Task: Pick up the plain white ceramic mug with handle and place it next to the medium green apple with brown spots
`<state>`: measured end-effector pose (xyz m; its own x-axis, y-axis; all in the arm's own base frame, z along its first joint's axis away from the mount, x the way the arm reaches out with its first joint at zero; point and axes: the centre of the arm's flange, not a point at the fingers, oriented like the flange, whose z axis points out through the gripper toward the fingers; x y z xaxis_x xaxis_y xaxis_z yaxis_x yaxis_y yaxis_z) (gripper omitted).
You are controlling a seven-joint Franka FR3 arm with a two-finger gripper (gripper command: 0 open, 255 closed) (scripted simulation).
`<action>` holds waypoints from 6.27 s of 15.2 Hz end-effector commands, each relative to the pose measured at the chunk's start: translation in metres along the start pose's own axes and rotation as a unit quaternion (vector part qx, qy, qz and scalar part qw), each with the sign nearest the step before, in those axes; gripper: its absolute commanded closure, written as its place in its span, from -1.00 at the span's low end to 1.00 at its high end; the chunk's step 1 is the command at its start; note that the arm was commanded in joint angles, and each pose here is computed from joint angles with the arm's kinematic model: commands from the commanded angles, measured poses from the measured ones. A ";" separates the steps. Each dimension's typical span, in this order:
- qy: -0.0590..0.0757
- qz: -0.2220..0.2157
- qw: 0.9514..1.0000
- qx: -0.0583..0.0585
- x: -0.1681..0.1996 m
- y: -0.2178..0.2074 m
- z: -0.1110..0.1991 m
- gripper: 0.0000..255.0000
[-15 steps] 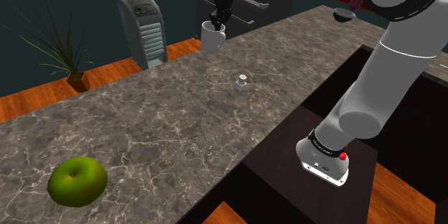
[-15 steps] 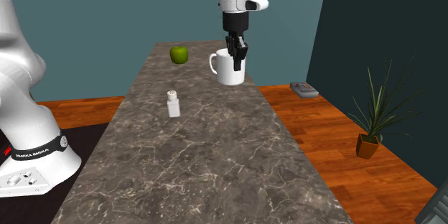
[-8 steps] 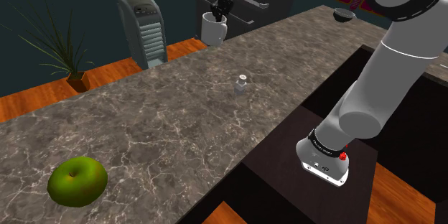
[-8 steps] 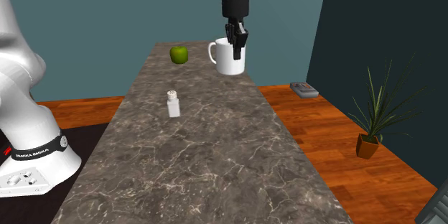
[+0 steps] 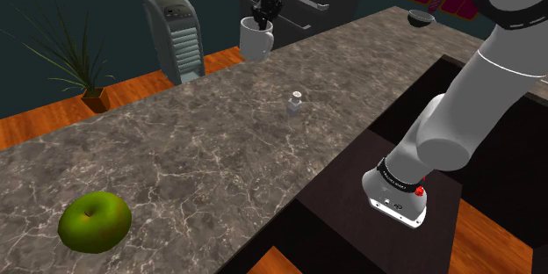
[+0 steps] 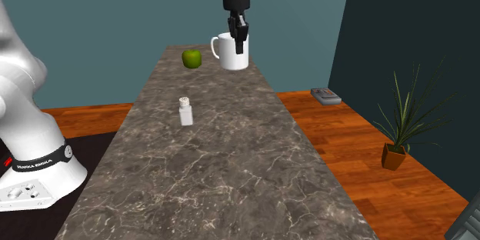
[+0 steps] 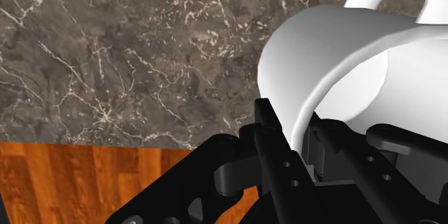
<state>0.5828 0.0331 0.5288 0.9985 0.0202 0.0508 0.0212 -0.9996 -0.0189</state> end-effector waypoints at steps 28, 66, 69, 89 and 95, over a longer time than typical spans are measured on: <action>0.000 0.001 1.000 0.000 -0.167 -0.344 0.001 1.00; 0.000 0.001 1.000 0.000 -0.270 -0.544 0.110 1.00; 0.000 0.001 1.000 0.000 -0.270 -0.544 0.126 1.00; 0.000 0.000 1.000 0.000 -0.272 -0.543 0.165 -1.00; 0.000 0.001 1.000 0.000 -0.272 -0.543 0.115 -1.00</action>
<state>0.3081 0.5744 0.4045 0.9985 0.0193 0.0520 0.0203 -0.9996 -0.0196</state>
